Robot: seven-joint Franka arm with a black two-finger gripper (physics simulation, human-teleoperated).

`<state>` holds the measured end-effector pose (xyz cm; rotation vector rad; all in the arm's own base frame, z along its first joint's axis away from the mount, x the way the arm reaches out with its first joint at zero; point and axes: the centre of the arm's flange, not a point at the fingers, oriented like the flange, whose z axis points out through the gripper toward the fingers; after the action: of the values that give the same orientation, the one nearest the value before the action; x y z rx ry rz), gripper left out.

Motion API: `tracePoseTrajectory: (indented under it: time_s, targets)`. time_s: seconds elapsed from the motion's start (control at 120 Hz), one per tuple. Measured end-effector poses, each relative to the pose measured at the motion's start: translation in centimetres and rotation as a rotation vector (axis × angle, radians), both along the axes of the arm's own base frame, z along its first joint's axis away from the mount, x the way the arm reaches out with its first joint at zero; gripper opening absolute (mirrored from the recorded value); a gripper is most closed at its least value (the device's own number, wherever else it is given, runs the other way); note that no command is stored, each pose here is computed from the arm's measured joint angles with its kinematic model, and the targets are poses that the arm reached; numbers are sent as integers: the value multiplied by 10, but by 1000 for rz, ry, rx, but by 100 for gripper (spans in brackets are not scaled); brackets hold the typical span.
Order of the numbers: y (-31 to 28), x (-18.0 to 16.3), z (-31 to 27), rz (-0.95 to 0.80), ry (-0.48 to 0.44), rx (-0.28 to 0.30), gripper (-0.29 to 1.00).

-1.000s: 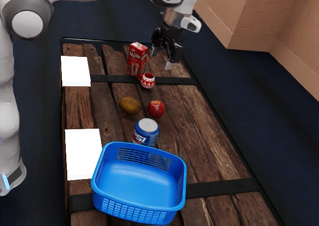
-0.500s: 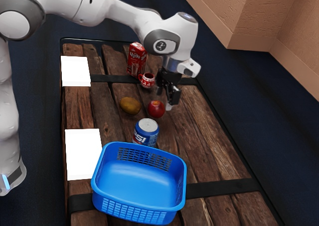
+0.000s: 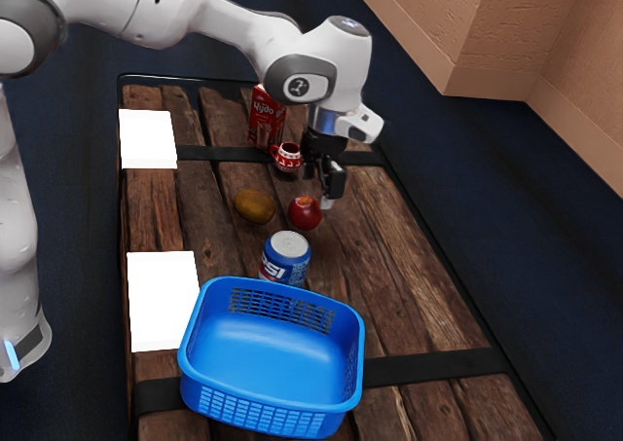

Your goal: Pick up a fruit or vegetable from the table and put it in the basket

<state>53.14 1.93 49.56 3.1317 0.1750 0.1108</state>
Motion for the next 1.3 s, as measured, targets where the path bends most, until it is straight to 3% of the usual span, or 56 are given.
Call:
tracePoseTrajectory:
  time_s: [0.367, 0.958, 1.15, 1.3]
  targets:
    - [0, -25, -26, -1, 25, 7, 70]
    - [7, -10, -66, -1, 50, -9, 70]
    - [8, -8, -69, 0, 47, -9, 41]
    - [7, -7, -67, 3, 39, -2, 36]
